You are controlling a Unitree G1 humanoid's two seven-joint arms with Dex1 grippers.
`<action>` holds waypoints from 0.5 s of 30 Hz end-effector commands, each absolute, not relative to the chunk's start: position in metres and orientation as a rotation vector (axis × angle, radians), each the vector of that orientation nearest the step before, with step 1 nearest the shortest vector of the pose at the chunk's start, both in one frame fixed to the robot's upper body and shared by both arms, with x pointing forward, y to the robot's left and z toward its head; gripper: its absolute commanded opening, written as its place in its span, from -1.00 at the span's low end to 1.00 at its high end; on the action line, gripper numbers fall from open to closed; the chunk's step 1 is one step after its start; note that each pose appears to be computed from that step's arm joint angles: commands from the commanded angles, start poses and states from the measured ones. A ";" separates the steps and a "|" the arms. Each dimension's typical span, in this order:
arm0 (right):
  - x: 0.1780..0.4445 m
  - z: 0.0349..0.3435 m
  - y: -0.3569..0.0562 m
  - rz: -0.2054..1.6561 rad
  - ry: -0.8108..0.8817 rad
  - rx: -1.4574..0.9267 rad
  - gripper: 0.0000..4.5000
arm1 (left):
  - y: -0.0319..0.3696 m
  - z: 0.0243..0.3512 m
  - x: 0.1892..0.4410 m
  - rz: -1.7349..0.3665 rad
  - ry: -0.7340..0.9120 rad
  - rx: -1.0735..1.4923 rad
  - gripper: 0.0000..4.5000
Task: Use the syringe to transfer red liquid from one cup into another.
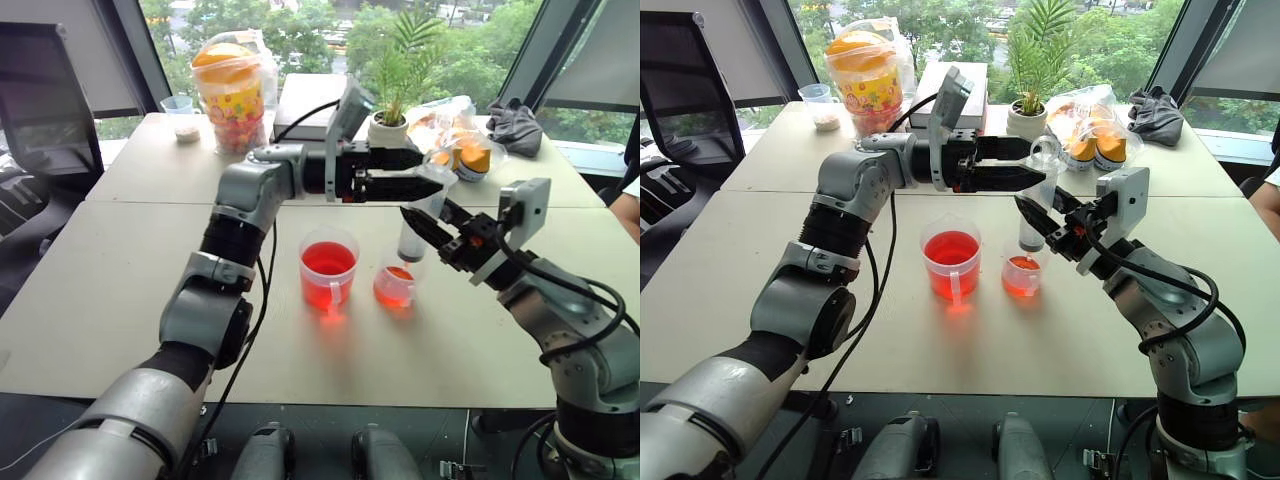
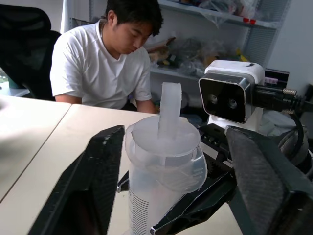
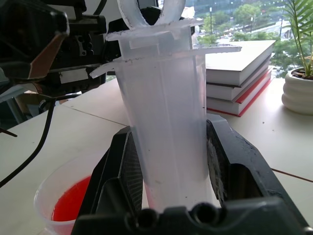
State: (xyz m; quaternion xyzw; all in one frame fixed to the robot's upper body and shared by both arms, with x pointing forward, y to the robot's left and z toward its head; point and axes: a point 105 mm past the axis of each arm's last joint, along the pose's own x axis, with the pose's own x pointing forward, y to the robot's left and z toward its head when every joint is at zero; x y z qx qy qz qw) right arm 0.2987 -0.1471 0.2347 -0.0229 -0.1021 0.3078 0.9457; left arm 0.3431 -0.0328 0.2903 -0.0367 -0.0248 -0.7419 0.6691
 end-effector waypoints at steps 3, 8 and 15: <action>0.294 0.248 -0.146 0.633 -0.273 -0.059 -0.37 | -0.012 0.321 0.340 -1.644 -0.137 -0.157 0.99; 0.300 0.258 -0.155 0.601 -0.265 -0.020 -0.37 | 0.025 0.316 0.339 -1.561 -0.142 -0.100 0.99; 0.316 0.327 -0.181 0.555 -0.177 0.088 -0.37 | 0.065 0.284 0.338 -1.438 -0.055 -0.086 0.99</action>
